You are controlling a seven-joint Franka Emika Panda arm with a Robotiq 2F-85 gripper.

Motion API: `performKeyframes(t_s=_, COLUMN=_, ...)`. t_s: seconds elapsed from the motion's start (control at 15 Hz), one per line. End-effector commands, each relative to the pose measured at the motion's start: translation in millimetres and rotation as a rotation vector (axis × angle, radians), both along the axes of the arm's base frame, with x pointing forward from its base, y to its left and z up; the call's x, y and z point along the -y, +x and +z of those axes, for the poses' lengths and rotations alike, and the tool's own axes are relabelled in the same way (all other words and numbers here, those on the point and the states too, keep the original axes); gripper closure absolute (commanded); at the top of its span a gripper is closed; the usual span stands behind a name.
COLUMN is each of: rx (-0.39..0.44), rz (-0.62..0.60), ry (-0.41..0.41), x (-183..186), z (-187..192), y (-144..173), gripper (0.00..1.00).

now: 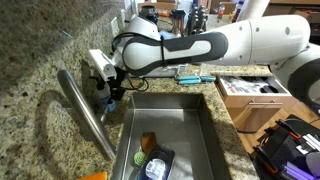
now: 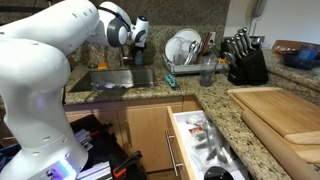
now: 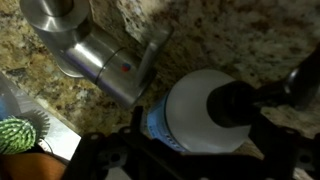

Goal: Put the soap bottle in front of the sink and the cup in front of the drawer

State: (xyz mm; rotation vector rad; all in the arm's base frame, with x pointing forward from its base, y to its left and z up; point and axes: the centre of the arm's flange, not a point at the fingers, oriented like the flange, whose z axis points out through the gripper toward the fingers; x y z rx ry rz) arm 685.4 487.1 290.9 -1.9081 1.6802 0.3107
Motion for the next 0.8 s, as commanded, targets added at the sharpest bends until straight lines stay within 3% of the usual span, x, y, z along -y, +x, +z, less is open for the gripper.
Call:
performKeyframes(t_s=0.0, rx=-0.074, rz=0.064, ry=0.110, x=1.2, z=-3.6, y=5.9, gripper=0.00)
performKeyframes(t_s=0.07, rx=-0.033, rz=0.025, ry=0.056, x=-1.9, z=-0.1, y=-1.8, gripper=0.00)
performKeyframes(t_s=0.33, rx=-0.033, rz=0.030, ry=0.059, x=-2.1, z=-0.2, y=-2.0, gripper=0.00)
performKeyframes(t_s=0.4, rx=-0.034, rz=0.024, ry=0.060, x=-1.1, z=-0.5, y=-2.0, gripper=0.25)
performKeyframes(t_s=0.73, rx=-0.049, rz=-0.010, ry=0.063, x=2.1, z=-1.5, y=1.1, gripper=0.53)
